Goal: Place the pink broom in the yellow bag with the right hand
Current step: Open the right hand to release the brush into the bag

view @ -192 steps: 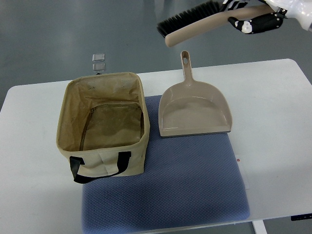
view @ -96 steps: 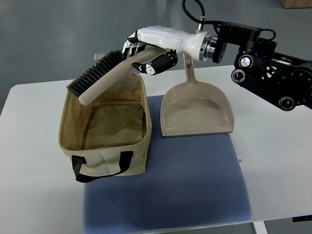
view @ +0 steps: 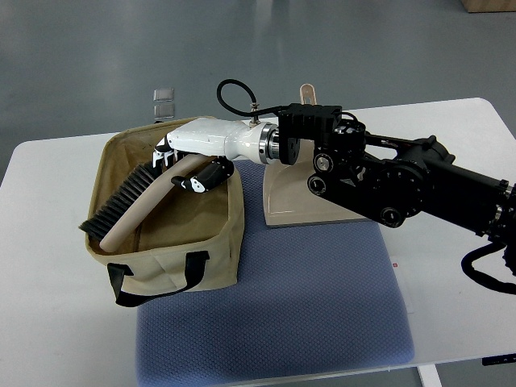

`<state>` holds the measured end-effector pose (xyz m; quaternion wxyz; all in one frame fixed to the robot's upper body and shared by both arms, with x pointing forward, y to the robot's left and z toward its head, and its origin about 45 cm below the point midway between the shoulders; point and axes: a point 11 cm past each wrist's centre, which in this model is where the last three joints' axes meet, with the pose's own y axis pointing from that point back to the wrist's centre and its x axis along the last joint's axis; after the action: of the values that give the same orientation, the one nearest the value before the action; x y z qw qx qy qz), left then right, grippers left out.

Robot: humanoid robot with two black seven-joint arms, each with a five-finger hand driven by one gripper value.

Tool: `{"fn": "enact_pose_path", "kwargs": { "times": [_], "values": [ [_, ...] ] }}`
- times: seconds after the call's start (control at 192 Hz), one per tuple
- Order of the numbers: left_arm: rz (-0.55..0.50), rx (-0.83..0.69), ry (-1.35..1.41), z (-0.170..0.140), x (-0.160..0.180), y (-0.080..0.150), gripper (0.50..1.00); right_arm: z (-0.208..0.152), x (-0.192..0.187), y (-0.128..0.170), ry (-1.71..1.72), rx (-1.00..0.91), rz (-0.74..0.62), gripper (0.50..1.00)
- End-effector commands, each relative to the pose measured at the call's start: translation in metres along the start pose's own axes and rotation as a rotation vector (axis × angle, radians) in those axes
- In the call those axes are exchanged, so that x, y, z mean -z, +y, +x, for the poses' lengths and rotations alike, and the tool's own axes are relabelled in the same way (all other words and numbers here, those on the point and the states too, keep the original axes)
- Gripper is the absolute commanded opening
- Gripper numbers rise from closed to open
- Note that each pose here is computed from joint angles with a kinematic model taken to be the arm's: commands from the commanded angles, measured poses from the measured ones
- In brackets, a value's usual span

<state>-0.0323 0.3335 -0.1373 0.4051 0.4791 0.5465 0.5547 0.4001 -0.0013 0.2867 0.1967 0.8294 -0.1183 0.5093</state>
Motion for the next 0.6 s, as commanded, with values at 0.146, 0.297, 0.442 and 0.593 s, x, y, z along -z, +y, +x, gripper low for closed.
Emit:
{"fn": "enact_pose_path", "kwargs": {
  "times": [0.146, 0.297, 0.442, 0.593],
  "values": [
    [0.0, 0.0, 0.0, 0.0, 0.0, 0.0, 1.0, 0.003, -0.01, 0.007, -0.002, -0.031, -0.024, 0.758],
    [0.0, 0.0, 0.0, 0.0, 0.0, 0.0, 1.0, 0.007, -0.024, 0.018, -0.005, -0.042, -0.055, 0.766],
    [0.0, 0.0, 0.0, 0.0, 0.0, 0.0, 1.0, 0.015, -0.032, 0.027, -0.009, -0.068, -0.076, 0.831],
    [0.0, 0.0, 0.0, 0.0, 0.0, 0.0, 1.0, 0.048, -0.038, 0.043, -0.039, -0.176, -0.085, 0.866]
  ]
}}
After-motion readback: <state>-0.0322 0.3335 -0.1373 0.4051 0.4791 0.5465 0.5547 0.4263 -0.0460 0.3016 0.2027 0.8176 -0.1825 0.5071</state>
